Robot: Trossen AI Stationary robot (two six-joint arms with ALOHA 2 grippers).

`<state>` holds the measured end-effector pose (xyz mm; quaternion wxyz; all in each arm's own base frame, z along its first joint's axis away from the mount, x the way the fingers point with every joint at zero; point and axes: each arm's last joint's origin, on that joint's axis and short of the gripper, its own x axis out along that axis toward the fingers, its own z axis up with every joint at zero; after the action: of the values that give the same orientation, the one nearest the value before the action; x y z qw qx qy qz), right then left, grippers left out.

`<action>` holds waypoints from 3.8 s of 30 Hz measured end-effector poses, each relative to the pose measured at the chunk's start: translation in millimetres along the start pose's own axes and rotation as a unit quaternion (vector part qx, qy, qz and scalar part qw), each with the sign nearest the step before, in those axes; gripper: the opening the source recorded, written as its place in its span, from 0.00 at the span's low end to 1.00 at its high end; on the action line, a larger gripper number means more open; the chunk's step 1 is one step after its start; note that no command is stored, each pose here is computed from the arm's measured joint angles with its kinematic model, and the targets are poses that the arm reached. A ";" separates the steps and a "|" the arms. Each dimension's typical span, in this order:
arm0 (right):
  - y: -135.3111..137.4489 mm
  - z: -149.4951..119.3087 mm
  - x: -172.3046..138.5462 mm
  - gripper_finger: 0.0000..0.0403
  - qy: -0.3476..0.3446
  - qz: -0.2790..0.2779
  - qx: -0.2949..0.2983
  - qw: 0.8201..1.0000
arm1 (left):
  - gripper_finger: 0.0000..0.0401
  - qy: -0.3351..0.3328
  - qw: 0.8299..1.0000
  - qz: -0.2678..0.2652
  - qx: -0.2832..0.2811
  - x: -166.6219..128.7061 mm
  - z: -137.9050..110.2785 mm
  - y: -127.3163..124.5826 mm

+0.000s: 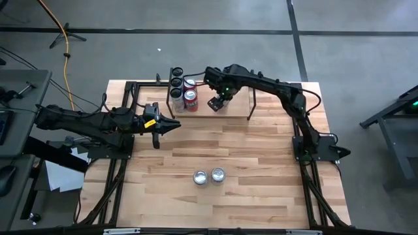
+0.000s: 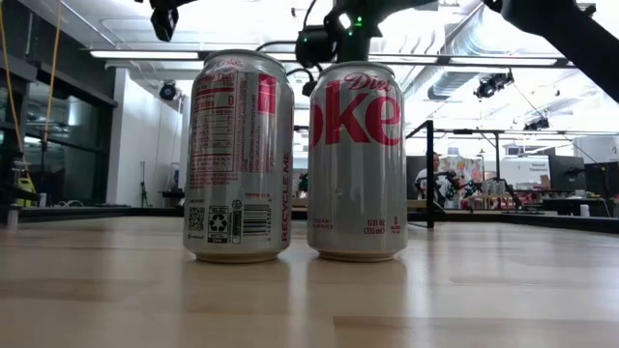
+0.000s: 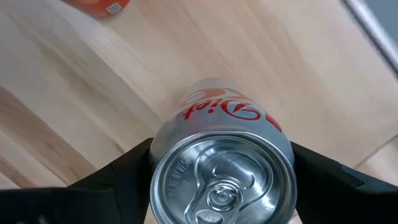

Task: Place canned beverage on shelf
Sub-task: Put the top right silver soda can on the shelf

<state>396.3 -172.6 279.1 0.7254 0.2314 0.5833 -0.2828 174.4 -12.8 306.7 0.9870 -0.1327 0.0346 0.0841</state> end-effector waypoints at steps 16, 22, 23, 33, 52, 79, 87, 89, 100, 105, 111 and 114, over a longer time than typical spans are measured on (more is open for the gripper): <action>0.7 6.2 9.3 0.96 -0.008 0.014 0.006 1.000 | 0.01 0.000 1.000 0.000 0.000 0.0 0.0 0.0; -0.4 8.4 0.7 0.95 -0.018 0.011 -0.011 1.000 | 0.01 0.000 1.000 0.000 0.000 0.0 0.0 0.0; -0.6 10.4 -4.4 0.95 -0.028 0.012 -0.016 0.999 | 0.01 0.000 1.000 0.000 0.000 0.0 0.0 0.0; 1.6 6.4 -62.0 0.95 -0.089 -0.014 -0.087 0.992 | 0.01 0.003 1.000 0.001 0.001 0.0 -0.7 0.2; 29.9 -90.7 -36.8 0.96 -0.247 -0.002 0.066 0.967 | 0.01 0.002 1.000 0.007 0.001 0.0 -0.6 0.6; 109.7 -107.7 42.4 0.96 -0.396 -0.149 0.257 0.869 | 0.01 -0.001 1.000 0.014 -0.025 -0.1 -0.4 1.0; 103.0 -94.1 57.1 0.96 -0.401 -0.150 0.278 0.860 | 0.01 -0.004 0.999 0.027 -0.025 0.0 -0.5 1.8; 98.8 -91.0 58.5 0.96 -0.396 -0.153 0.278 0.861 | 0.01 -0.004 0.999 0.026 -0.025 -0.1 -0.4 1.7; 86.2 -80.6 62.8 0.74 -0.368 -0.153 0.265 0.878 | 0.01 0.000 0.999 0.029 -0.023 -0.1 -1.3 2.0; 82.8 -79.0 62.7 0.57 -0.362 -0.164 0.249 0.883 | 0.01 0.010 0.999 0.032 -0.020 -0.2 -3.2 2.6; 77.4 -74.4 56.1 0.45 -0.327 -0.192 0.118 0.918 | 0.01 0.012 0.999 0.034 -0.020 -0.2 -3.7 2.8; 77.7 -68.4 56.0 0.40 -0.298 -0.181 -0.002 0.937 | 0.01 0.010 0.999 0.042 -0.019 -0.3 -3.6 3.3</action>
<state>409.1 -78.0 210.3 0.8032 0.0257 0.3733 -0.4636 173.4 -10.7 302.4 0.9795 -0.1510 0.0480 0.1246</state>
